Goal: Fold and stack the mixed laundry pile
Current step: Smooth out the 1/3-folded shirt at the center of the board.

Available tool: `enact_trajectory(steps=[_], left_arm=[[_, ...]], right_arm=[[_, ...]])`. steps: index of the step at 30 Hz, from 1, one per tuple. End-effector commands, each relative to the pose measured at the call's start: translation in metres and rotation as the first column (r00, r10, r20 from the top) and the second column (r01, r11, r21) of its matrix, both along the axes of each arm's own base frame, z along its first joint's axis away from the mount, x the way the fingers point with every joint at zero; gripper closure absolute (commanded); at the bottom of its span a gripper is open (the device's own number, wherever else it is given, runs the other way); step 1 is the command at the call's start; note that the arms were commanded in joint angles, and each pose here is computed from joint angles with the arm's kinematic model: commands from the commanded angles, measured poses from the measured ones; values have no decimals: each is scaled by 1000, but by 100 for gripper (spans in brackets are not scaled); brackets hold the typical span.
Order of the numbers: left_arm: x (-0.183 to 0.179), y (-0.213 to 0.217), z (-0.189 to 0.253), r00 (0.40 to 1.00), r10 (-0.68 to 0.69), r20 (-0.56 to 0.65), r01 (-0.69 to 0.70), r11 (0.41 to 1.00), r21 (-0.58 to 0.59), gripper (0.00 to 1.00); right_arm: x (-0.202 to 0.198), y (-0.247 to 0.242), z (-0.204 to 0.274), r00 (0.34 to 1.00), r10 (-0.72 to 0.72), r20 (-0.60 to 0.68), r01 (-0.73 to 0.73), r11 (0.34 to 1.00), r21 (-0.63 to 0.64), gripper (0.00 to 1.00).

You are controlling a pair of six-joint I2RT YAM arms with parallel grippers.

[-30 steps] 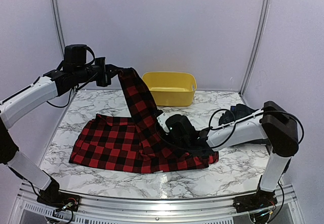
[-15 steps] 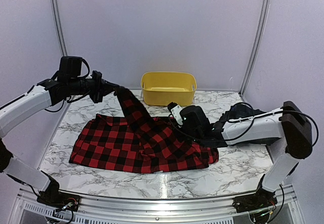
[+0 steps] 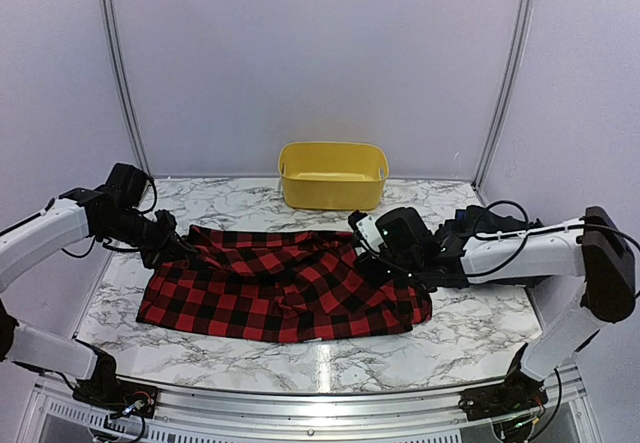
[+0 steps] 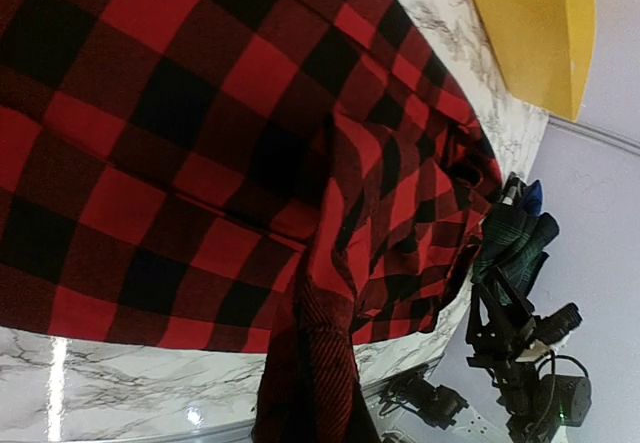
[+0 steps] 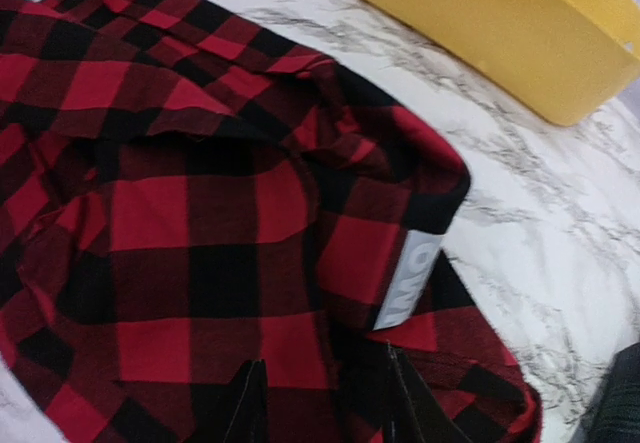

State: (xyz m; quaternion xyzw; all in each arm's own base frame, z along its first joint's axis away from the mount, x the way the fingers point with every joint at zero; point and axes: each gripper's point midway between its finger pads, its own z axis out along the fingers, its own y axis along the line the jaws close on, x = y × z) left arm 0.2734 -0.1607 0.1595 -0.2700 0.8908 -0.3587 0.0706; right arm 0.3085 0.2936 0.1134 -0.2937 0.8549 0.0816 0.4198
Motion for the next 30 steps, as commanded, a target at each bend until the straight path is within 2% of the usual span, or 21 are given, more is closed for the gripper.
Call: enact_trajectory(steps=[1, 3, 5, 9, 13, 20, 23, 27, 30], left_arm=[[-16, 17, -18, 994, -105, -35, 107, 991, 82, 100], [-19, 24, -26, 990, -121, -73, 128, 986, 111, 100], [-20, 34, -33, 987, -125, -102, 139, 981, 134, 100], [-18, 59, -40, 987, -107, -122, 128, 975, 184, 100], [-19, 79, -50, 983, -84, -161, 114, 975, 190, 100], [-19, 112, -75, 970, -21, -240, 79, 969, 234, 100], [-10, 124, -74, 974, -10, -225, 63, 971, 232, 100], [-9, 123, -83, 965, -55, -256, 110, 973, 205, 100], [-11, 112, -89, 959, -86, -269, 124, 985, 124, 100]], right_arm=[[-57, 40, 12, 952, 272, -142, -240, 948, 209, 67], [-78, 47, 4, 932, 315, -178, -269, 932, 243, 72], [-88, 42, -23, 923, 287, -256, -236, 948, 214, 78], [-92, 11, -76, 915, 138, -379, -109, 989, 97, 83], [-94, -21, -104, 894, 3, -449, 14, 999, 35, 86], [-102, -43, -114, 868, -68, -492, 89, 996, 18, 87], [-104, -46, -113, 866, -73, -494, 95, 995, 20, 87], [-103, -45, -103, 877, -58, -476, 90, 995, 44, 87], [-97, -38, -82, 896, -27, -443, 72, 994, 84, 86]])
